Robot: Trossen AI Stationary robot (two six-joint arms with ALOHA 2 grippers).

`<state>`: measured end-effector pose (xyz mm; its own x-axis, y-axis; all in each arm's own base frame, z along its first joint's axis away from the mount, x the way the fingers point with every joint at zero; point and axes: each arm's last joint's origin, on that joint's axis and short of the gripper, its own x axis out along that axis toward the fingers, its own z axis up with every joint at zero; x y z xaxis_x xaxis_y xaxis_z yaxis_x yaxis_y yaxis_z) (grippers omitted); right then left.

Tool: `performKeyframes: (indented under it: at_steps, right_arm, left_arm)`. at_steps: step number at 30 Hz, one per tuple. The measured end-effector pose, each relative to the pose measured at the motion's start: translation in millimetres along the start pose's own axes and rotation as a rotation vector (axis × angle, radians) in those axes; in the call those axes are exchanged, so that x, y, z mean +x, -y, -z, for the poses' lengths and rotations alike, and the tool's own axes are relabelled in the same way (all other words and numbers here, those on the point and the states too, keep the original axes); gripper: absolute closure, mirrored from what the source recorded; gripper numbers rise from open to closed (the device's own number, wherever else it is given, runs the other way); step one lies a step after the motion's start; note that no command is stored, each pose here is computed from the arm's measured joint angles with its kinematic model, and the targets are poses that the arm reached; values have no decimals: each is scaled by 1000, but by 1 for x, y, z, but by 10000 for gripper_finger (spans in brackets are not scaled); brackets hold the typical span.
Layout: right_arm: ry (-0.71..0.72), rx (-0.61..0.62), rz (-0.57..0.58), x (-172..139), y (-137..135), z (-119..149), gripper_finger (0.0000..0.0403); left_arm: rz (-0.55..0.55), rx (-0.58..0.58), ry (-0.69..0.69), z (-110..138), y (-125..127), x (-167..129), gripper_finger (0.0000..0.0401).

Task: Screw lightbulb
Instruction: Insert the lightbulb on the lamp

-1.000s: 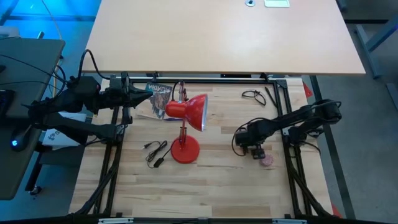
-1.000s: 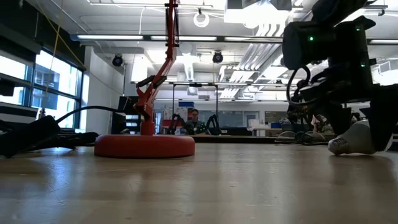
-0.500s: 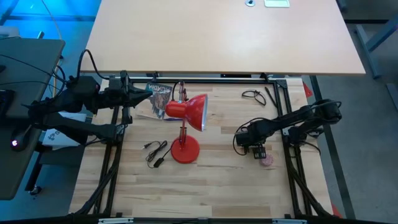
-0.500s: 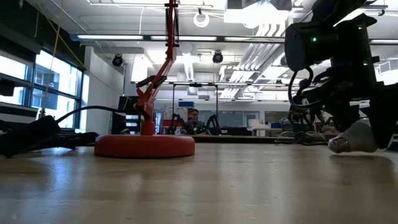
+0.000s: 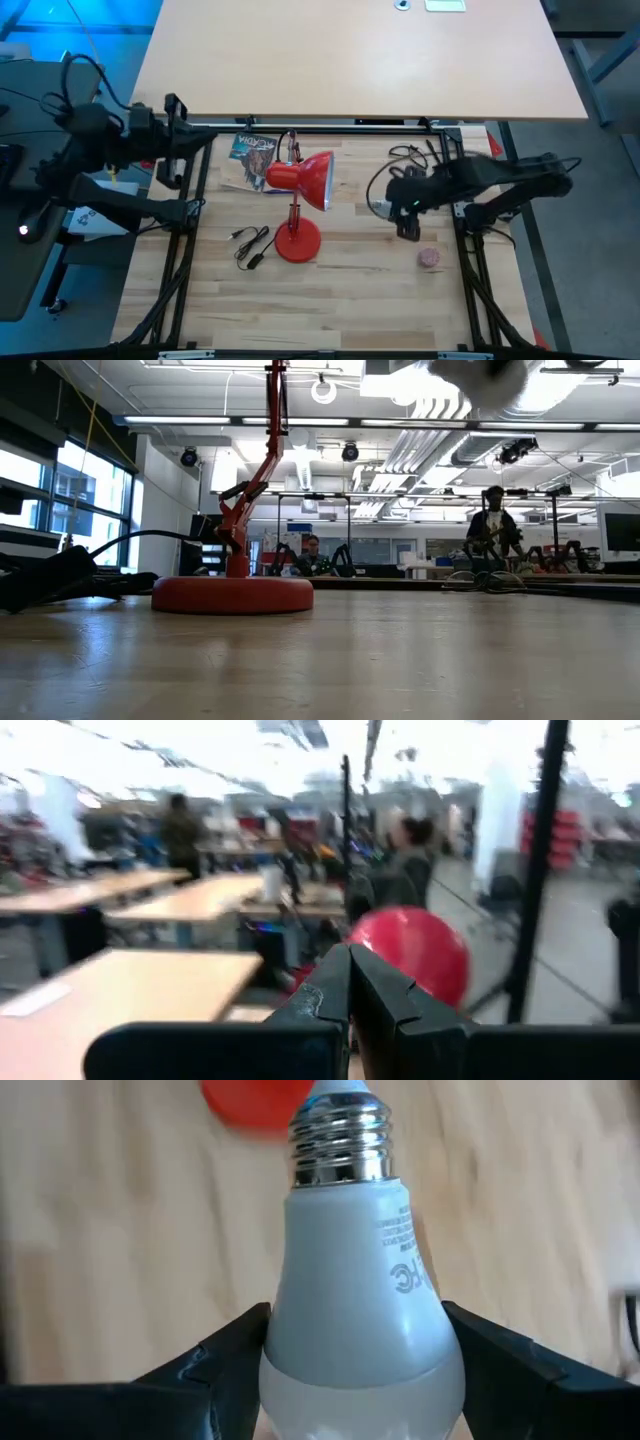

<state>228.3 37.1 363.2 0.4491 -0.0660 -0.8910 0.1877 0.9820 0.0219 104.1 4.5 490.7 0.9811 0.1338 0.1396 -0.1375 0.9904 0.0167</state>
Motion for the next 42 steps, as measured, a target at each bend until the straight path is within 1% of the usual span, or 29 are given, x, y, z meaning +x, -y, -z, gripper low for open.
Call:
performKeyframes:
  at_steps: [3, 6, 8, 10, 14, 16, 18, 21, 23, 26, 28, 30, 32, 34, 36, 38, 40, 42]
  right_arm:
    - [95, 6, -52, -31, -10, -17, 151]
    - [85, 3, -84, -37, -30, -27, 151]
    - [67, -13, -102, -30, -48, -32, 151]
    - [43, -20, -127, -17, -67, -34, 151]
    - [-6, -9, -211, 10, -103, -30, 151]
    - [-5, -2, -244, 17, -117, -27, 151]
    - [4, 9, -275, 21, -127, -25, 151]
    - [33, 24, -314, 27, -139, -24, 151]
    - [61, 20, -340, 29, -146, -26, 151]
    - [105, 3, -386, 32, -158, -28, 151]
    - [118, -24, -415, 36, -167, -28, 151]
    - [126, -46, -436, 41, -176, -28, 151]
    - [124, -65, -474, 47, -185, -28, 151]
    - [111, -65, -513, 53, -192, -28, 151]
    - [106, -52, -550, 58, -197, -30, 151]
    - [114, -22, -577, 59, -200, -32, 151]
    - [128, 14, -605, 58, -201, -35, 150]
    - [136, 52, -621, 57, -200, -38, 148]
  left_arm:
    - [93, -3, -120, -1, 7, 7, 401]
    - [194, -70, -285, 7, 18, 12, 401]
    - [265, -120, -377, 15, 27, 14, 401]
    - [352, -176, -439, 20, 39, 16, 401]
    - [512, -296, -530, 37, 72, 15, 401]
    - [556, -373, -554, 51, 92, 13, 401]
    - [576, -443, -543, 65, 115, 7, 401]
    - [556, -548, -439, 90, 154, -4, 401]
    - [494, -609, -358, 111, 180, -11, 401]
    - [375, -684, -293, 143, 217, -14, 401]
    - [350, -695, -294, 161, 240, -9, 401]
    - [350, -691, -308, 174, 259, 0, 401]
    - [386, -668, -340, 181, 273, 13, 401]
    - [422, -616, -384, 185, 282, 26, 401]
    - [430, -545, -449, 189, 286, 38, 399]
    - [443, -468, -543, 191, 285, 49, 390]
    - [482, -391, -627, 191, 279, 59, 374]
    - [521, -324, -669, 189, 272, 68, 351]
